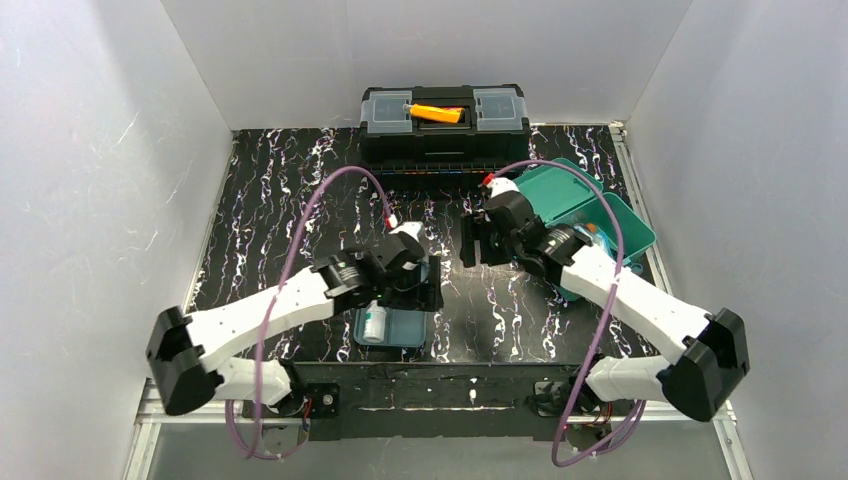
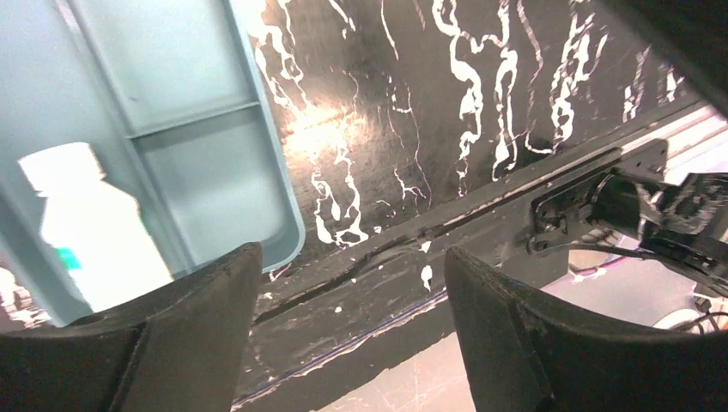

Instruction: Organize the medicine kit

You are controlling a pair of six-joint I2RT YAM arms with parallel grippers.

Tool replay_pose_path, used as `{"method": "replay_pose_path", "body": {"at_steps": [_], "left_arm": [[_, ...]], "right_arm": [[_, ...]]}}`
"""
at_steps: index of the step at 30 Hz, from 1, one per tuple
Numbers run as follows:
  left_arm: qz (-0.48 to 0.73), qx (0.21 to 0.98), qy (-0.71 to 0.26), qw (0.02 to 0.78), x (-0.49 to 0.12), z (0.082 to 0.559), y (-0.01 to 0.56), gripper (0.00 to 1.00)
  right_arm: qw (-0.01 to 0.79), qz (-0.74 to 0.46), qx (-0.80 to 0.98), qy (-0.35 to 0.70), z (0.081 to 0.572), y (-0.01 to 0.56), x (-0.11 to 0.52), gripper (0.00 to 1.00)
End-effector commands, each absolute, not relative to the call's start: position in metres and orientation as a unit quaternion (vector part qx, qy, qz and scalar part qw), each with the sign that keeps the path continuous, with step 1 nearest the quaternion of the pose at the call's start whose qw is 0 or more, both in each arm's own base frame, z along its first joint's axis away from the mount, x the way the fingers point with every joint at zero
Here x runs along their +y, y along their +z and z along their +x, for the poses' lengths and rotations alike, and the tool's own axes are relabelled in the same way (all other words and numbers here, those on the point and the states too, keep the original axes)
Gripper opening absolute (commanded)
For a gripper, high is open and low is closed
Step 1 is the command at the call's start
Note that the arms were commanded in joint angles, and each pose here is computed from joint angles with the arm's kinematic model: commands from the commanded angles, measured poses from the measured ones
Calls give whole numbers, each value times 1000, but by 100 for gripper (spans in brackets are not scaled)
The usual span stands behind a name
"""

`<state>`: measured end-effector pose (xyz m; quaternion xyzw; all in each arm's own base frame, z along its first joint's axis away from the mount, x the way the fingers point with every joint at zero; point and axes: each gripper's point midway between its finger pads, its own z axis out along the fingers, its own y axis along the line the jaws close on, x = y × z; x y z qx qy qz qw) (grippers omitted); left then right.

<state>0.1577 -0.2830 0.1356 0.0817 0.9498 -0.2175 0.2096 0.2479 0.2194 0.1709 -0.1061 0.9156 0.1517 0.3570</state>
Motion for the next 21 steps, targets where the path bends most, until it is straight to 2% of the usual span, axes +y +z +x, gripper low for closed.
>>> {"method": "replay_pose_path", "body": {"at_steps": [1,7,14,21], "left_arm": [[96,940,-159,287,-232,164,176,79],[89,926,-111,349,-176,163,196,86],[93,892,-124,424,-134,156,216,98],[96,866,-166,461,-121,147,217,98]], "right_arm": [[370,-117,901,194,269,196,253,85],[346,-125,905,214,292,196,291,85],[324,-127,911,221,323,180,332,86],[305,-127,919,213,349,157,365,86]]}}
